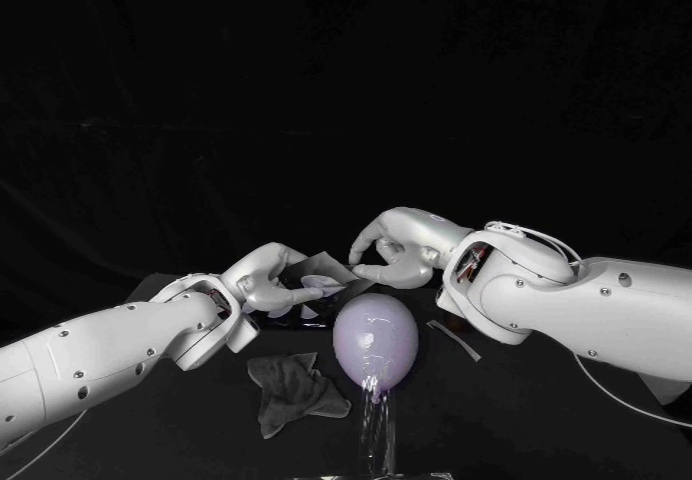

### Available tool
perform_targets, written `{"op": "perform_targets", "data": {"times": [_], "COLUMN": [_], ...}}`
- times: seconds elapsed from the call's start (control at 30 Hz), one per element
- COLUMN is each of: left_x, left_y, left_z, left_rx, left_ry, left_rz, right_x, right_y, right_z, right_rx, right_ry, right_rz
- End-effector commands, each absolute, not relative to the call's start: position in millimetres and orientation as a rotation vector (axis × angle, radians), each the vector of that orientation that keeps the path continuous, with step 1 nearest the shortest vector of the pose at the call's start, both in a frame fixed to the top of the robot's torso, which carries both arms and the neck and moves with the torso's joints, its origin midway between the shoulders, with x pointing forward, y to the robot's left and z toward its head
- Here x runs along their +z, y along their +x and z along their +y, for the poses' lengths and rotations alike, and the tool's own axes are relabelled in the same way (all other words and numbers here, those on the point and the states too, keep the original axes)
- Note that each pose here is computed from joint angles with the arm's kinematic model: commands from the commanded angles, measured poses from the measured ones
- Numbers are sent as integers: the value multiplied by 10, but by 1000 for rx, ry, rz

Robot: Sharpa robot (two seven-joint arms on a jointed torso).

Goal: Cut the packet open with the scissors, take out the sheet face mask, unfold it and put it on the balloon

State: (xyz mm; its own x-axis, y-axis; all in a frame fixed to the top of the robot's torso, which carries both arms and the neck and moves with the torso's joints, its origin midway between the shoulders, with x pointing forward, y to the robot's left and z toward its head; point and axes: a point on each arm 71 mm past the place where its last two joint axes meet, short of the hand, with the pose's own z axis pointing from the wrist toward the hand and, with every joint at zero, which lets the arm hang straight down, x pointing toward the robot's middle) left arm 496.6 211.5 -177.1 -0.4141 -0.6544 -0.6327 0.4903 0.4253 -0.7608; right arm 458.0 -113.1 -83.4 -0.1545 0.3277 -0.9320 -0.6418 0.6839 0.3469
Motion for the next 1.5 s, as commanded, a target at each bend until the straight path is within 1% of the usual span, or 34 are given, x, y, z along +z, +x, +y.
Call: {"op": "perform_targets", "data": {"times": [0.03,0.43,0.83,1.07,1.3,1.5], "left_x": [-1748,-1748,-1741,-1739,-1743,-1740], "left_y": [4967,4964,4942,4936,4949,4948], "left_z": [2097,2088,2029,2012,2039,2038], "left_rx": [-1259,-1256,-1272,-1277,-1275,-1281], "left_ry": [-129,-120,-114,-113,-132,-140], "left_rz": [1534,1534,1536,1537,1537,1535], "right_x": [-837,-843,-861,-912,-954,-978], "right_y": [4585,4614,4689,4723,4734,4775], "right_z": [-1116,-1079,-907,-848,-851,-871], "right_rx": [872,867,820,796,773,707], "right_ry": [-281,-286,-334,-363,-379,-397], "right_rz": [1519,1529,1505,1554,1595,1592]}}
